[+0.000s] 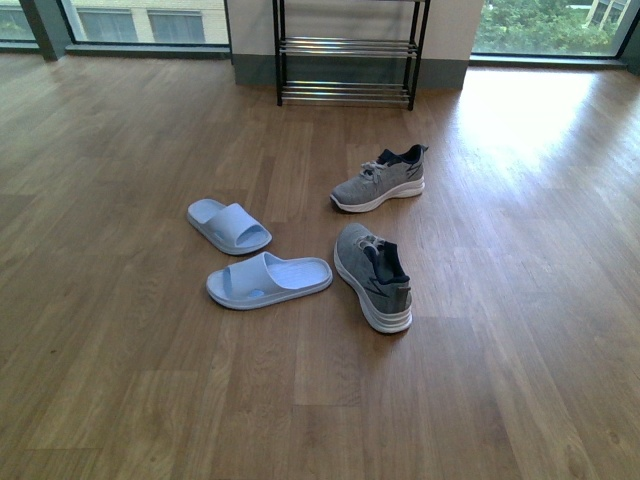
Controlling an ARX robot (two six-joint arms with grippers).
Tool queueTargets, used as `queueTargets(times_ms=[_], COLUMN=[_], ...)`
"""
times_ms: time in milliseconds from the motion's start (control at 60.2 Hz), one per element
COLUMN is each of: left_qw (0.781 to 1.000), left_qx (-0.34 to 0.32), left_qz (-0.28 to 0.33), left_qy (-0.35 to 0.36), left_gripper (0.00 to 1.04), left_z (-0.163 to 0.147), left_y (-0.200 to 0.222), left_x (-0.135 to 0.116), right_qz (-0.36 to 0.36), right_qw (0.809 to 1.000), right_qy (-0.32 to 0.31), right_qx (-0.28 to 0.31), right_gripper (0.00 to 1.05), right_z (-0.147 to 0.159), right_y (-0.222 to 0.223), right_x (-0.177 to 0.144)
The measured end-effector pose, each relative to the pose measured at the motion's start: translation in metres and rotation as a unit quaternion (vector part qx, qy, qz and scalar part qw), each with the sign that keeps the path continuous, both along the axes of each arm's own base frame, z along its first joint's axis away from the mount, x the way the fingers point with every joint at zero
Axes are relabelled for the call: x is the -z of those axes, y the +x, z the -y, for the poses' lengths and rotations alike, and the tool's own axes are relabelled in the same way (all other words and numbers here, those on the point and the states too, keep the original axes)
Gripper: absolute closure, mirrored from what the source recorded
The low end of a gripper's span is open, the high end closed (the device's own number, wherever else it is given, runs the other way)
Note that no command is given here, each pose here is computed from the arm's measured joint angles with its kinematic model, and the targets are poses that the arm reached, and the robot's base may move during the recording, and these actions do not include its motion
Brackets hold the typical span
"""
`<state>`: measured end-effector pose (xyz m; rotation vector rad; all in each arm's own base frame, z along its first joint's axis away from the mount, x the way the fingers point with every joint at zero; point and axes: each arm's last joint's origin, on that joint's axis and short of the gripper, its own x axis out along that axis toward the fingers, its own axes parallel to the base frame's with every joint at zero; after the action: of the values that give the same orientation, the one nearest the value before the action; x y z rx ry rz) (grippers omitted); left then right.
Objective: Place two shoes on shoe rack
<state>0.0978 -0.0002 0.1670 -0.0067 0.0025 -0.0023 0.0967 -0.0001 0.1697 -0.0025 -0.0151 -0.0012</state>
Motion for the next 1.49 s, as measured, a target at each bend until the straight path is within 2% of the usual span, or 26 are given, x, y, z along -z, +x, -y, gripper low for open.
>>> queueTargets(times_ms=[1494], left_qw=[1.000], left_qx=[-0.001], left_qz=[0.000], left_qy=[0.000], left_gripper=[0.09], left_z=[0.0000], left_y=[0.0000], left_x=[0.0000], right_qz=[0.000], right_qw=[1.000], right_qy=[0.000], right_qx=[0.000], right_gripper=[0.09], right_z=[0.0000], right_y=[0.0000], right_x=[0.0000])
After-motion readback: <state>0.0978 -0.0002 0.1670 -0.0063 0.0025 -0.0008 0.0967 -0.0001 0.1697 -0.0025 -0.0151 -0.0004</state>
